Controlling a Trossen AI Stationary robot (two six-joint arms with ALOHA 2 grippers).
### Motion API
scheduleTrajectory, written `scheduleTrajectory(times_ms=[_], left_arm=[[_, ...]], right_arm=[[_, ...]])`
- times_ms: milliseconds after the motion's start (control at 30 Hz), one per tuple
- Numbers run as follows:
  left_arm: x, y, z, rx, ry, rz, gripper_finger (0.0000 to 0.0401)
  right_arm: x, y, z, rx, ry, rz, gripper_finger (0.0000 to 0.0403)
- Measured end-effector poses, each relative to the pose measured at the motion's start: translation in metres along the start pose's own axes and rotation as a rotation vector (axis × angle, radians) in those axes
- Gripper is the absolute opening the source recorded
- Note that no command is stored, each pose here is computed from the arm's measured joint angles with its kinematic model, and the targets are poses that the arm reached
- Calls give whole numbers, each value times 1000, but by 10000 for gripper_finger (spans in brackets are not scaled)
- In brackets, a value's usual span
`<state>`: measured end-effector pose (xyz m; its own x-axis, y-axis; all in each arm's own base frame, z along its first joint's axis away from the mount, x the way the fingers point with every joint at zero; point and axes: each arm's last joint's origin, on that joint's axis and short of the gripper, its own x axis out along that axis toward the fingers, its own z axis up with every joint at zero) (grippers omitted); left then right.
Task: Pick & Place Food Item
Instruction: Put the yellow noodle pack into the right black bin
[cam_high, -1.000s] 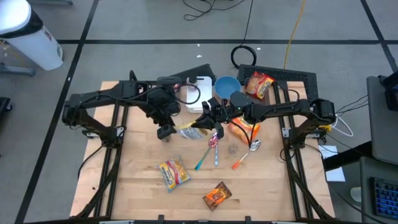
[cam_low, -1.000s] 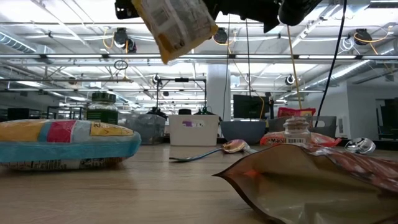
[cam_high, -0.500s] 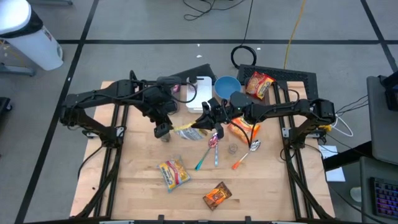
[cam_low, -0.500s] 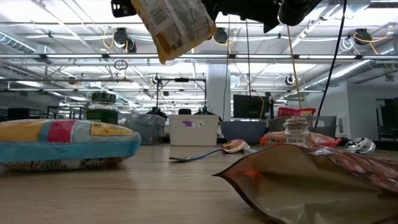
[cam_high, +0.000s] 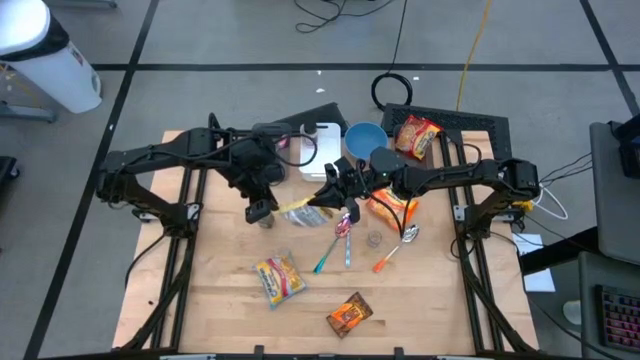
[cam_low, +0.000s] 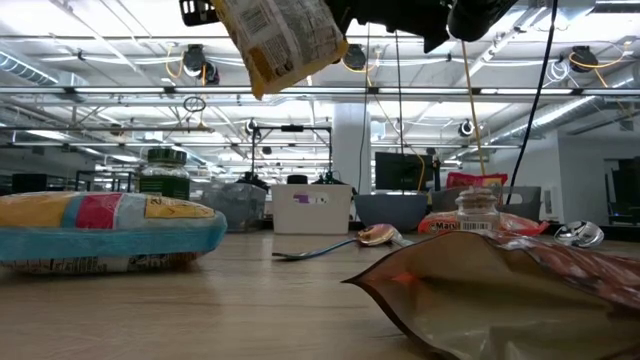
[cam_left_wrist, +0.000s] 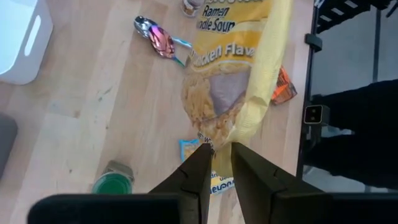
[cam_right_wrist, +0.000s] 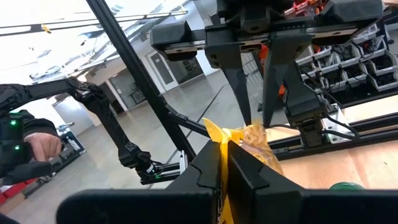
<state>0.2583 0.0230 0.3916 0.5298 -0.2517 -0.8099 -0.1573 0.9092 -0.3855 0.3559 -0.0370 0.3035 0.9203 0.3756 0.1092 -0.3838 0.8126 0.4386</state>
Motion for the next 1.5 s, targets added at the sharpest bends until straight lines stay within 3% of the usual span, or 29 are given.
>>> scheduleTrajectory(times_ms=[667,900,1267,1500], left_arm=[[5,1,2,34,15,-10,65],[5,0,2,64,15,-12,7],[5,0,2,78,21,-43,3],[5,0,2,80,19,-42,2]], right_arm=[[0,0,1,-13,-8,0,0],[0,-1,1,-16,-13,0,0],[-1,-1,2,-16,-18,-2,0],[-1,0,4,-4,-32,11,32]])
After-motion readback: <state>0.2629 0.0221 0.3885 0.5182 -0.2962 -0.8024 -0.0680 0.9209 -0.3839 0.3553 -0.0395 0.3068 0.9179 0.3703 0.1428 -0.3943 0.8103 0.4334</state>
